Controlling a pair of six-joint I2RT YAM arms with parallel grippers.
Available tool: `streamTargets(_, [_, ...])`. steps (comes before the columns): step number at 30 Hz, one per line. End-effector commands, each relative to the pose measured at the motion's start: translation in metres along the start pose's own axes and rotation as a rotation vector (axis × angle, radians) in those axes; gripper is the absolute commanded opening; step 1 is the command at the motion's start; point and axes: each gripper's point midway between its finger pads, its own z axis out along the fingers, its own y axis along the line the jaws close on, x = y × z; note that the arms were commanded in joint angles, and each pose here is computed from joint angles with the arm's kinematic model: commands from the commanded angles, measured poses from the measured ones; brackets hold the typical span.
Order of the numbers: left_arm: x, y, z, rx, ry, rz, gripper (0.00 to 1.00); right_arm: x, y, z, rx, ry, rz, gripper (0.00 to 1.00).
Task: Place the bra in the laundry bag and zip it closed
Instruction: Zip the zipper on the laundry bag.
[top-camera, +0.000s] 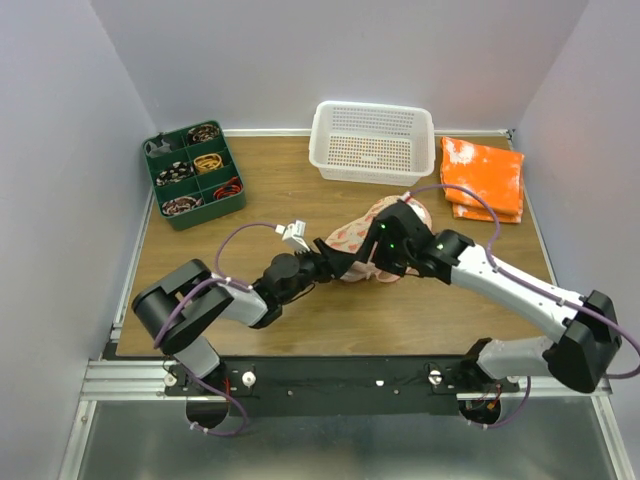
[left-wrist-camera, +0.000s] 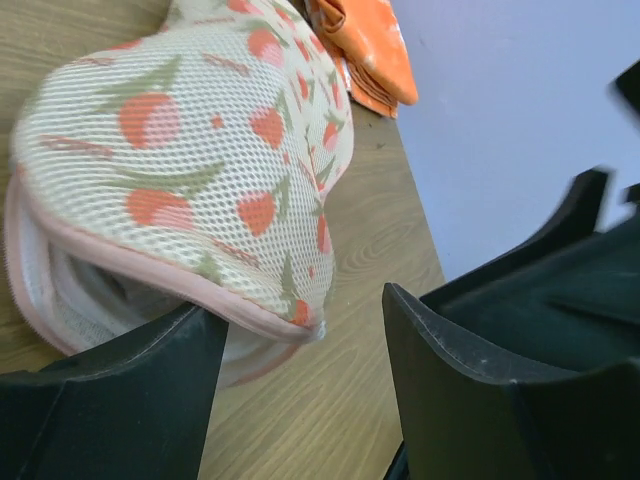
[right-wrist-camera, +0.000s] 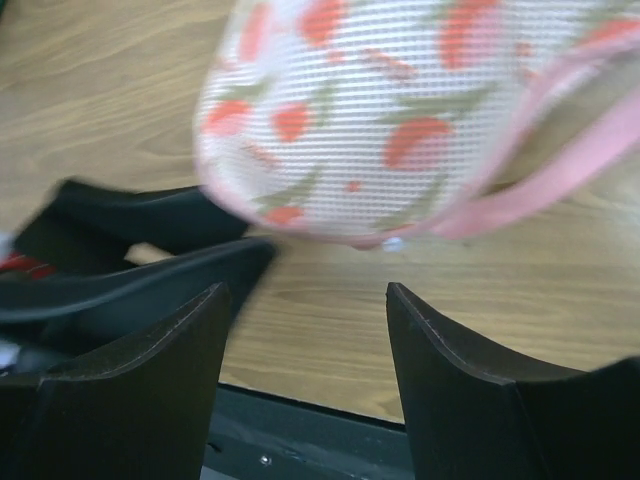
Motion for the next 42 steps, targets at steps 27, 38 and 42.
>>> streamTargets(27, [-0.054, 0.005, -0.064, -0.224, -0.102, 0.230, 0.72, -0.005, -0.083, 0.023, -0.180, -0.195, 0.723, 0.69])
streamTargets(38, [-0.052, 0.008, -0.063, -0.242, -0.085, 0.243, 0.72, 0.003, -0.098, 0.045, -0.258, -0.225, 0.788, 0.67])
streamTargets(42, [-0.053, 0.006, -0.060, -0.235, -0.088, 0.243, 0.72, -0.002, -0.095, 0.048, -0.327, -0.263, 0.780, 0.67])
